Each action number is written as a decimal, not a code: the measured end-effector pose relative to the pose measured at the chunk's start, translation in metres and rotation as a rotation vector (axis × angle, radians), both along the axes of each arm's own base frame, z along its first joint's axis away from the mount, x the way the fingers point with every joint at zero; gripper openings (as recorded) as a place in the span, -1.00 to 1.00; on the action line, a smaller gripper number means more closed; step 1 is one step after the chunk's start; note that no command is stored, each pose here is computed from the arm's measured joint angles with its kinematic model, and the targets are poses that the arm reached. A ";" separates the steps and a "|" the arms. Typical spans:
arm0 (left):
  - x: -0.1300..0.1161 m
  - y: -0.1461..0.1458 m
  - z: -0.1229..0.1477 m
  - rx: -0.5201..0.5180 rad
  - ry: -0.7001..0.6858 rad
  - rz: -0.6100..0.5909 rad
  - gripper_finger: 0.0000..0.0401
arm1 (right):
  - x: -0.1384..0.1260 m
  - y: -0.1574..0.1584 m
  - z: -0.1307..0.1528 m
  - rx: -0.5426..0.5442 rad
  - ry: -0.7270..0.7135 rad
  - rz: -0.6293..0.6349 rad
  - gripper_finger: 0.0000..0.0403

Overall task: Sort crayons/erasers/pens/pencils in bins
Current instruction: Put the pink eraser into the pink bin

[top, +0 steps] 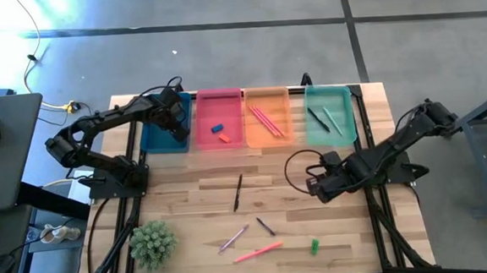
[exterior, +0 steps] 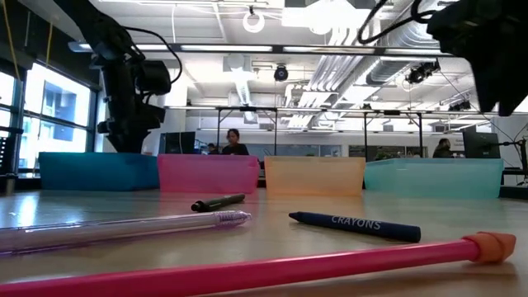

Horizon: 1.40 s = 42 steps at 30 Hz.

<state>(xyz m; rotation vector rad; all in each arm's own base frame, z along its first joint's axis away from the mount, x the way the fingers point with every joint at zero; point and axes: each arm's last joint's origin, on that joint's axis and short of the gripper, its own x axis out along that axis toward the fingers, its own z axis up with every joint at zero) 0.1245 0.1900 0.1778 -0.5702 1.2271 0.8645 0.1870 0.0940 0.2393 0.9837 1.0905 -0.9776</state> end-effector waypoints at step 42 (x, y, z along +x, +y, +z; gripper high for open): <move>0.114 -0.106 0.044 -0.138 -0.304 -0.074 -0.23 | -0.069 0.005 0.026 -0.166 0.175 0.560 -0.43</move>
